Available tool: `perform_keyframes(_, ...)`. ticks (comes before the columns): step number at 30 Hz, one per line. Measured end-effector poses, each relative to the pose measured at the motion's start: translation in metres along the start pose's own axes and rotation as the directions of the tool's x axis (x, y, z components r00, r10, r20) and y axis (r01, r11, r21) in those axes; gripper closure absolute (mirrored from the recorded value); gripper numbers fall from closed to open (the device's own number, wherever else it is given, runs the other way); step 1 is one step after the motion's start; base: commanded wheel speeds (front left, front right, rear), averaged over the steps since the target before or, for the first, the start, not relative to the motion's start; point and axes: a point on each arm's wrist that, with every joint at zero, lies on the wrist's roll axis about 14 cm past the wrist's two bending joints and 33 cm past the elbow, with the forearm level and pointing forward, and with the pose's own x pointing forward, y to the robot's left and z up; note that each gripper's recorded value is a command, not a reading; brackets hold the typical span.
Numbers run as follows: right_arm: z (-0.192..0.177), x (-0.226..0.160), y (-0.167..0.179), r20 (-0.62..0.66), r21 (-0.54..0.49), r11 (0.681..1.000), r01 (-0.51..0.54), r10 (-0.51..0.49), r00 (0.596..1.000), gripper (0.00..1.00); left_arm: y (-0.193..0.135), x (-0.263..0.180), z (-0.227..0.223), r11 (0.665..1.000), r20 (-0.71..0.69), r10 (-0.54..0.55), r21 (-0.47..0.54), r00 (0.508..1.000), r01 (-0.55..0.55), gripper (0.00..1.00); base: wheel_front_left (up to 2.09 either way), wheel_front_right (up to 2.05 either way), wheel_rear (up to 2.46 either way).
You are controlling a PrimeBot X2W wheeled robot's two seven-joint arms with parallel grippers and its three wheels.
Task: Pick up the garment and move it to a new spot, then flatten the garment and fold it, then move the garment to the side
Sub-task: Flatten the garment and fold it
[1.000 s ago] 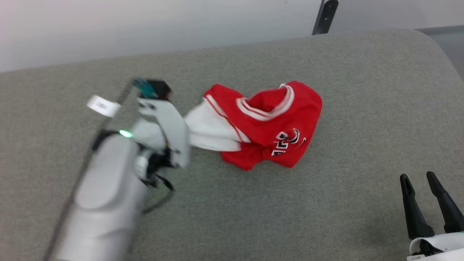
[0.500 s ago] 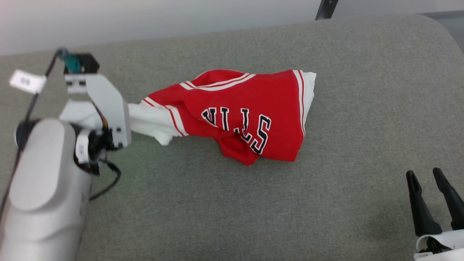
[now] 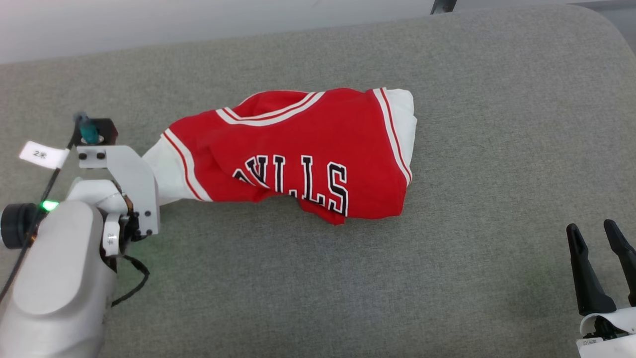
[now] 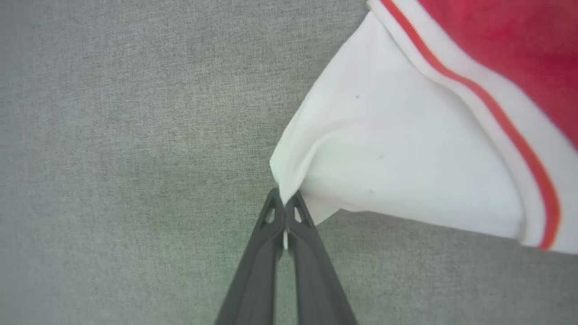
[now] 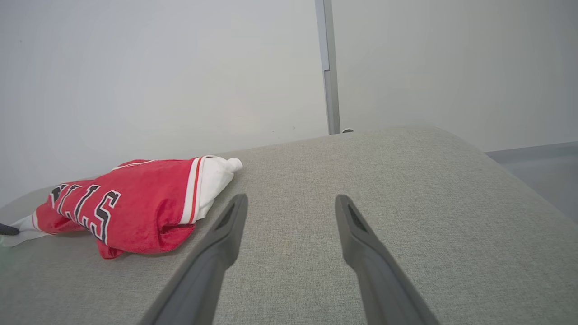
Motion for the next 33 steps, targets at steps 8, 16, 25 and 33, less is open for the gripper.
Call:
perform_keyframes(8,0.002,-0.001,0.002,0.006,0.002,1.0,-0.005,0.005,1.0,0.0,-0.004,-0.003,-0.001,1.0,0.026,-0.018,-0.023,1.0,0.018,0.0,0.0,0.0,0.0)
perform_keyframes(16,0.007,-0.002,0.014,0.03,-0.01,0.999,-0.041,0.041,0.999,0.0,-0.022,-0.029,0.023,0.987,0.217,-0.127,-0.069,0.968,0.145,0.0,0.0,0.0,0.0)
perform_keyframes(25,0.007,-0.006,0.041,0.034,-0.032,0.992,-0.121,0.122,0.992,0.0,-0.024,-0.079,0.017,0.968,0.486,-0.158,-0.096,0.86,0.232,0.0,0.0,0.0,0.0)
perform_keyframes(33,-0.009,-0.003,0.061,-0.024,-0.067,0.975,-0.211,0.209,0.978,0.0,-0.032,-0.119,-0.031,0.942,0.671,-0.084,-0.187,0.736,0.277,0.0,0.0,0.0,0.0)
